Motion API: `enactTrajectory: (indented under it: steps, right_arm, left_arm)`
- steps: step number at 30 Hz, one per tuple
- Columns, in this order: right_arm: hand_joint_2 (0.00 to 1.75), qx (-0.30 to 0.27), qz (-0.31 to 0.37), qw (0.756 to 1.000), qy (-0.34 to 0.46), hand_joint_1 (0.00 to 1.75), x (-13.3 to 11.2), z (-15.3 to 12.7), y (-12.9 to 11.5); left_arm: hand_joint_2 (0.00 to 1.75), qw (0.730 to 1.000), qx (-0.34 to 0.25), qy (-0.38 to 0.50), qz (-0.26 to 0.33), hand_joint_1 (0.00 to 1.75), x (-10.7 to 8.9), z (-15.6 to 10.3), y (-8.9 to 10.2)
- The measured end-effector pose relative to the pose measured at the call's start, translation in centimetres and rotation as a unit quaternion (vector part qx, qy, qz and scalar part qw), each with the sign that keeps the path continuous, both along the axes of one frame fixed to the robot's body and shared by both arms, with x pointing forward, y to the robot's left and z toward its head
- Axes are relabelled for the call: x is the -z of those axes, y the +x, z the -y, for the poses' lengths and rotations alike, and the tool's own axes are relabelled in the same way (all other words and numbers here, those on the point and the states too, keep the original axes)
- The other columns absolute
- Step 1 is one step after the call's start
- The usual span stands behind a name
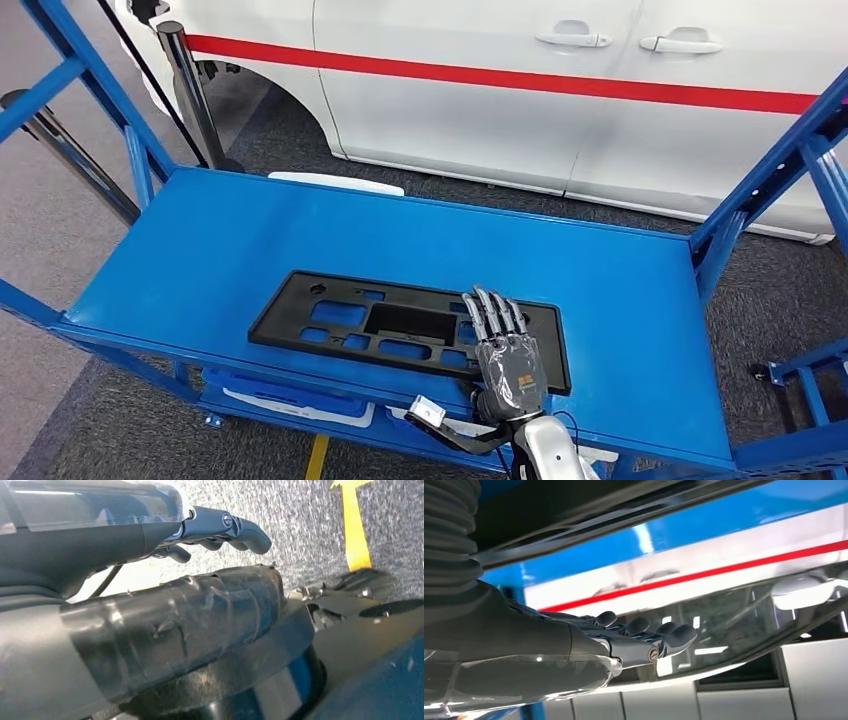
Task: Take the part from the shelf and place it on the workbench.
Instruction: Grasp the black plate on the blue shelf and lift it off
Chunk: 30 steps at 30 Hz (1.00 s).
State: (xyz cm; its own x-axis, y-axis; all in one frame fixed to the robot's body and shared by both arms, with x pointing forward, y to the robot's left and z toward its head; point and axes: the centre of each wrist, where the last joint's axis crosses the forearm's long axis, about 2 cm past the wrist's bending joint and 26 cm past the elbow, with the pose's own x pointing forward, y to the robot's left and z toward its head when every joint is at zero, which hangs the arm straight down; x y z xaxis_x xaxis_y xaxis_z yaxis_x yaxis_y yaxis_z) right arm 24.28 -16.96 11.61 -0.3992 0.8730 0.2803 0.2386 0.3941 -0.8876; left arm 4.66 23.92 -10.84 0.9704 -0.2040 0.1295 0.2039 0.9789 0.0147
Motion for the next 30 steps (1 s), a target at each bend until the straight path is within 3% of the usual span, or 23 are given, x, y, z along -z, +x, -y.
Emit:
enactTrajectory:
  steps: [11, 19, 20, 23, 25, 29, 30]
  right_arm:
    - [1.75, 0.038, 0.002, 0.999, -0.028, 0.00, 0.5, 0.9, -0.1]
    - [1.75, 0.026, -0.081, 0.996, -0.014, 0.00, 0.8, 1.9, 0.4]
    - [1.75, 0.019, -0.096, 0.995, -0.009, 0.34, 0.8, 2.1, 0.6]
    - [1.75, 0.000, -0.128, 0.992, 0.004, 1.62, 0.8, 2.7, 1.0]
    - [1.75, -0.009, -0.137, 0.991, 0.009, 1.73, 0.8, 2.9, 1.1]
    - [1.75, -0.018, -0.139, 0.990, 0.015, 1.73, 0.7, 3.1, 1.4]
    - [1.75, -0.020, -0.139, 0.990, 0.016, 1.74, 0.7, 3.2, 1.4]
  left_arm:
    - [0.00, 1.000, -0.003, -0.001, -0.002, 0.00, 0.0, -0.1, -0.1]
    - [0.00, 1.000, -0.005, -0.003, 0.001, 0.00, 0.0, -0.1, -0.2]
    - [0.00, 1.000, -0.006, -0.004, 0.003, 0.00, 0.0, -0.1, -0.2]
    - [0.00, 1.000, -0.007, -0.006, 0.007, 0.00, 0.0, -0.1, -0.2]
    - [0.00, 1.000, -0.005, -0.006, 0.011, 0.00, 0.0, -0.1, -0.2]
    - [1.75, 1.000, 0.000, -0.007, 0.021, 0.00, 0.0, -0.2, -0.2]
    - [1.75, 1.000, 0.002, -0.007, 0.024, 0.00, 0.0, -0.2, -0.2]
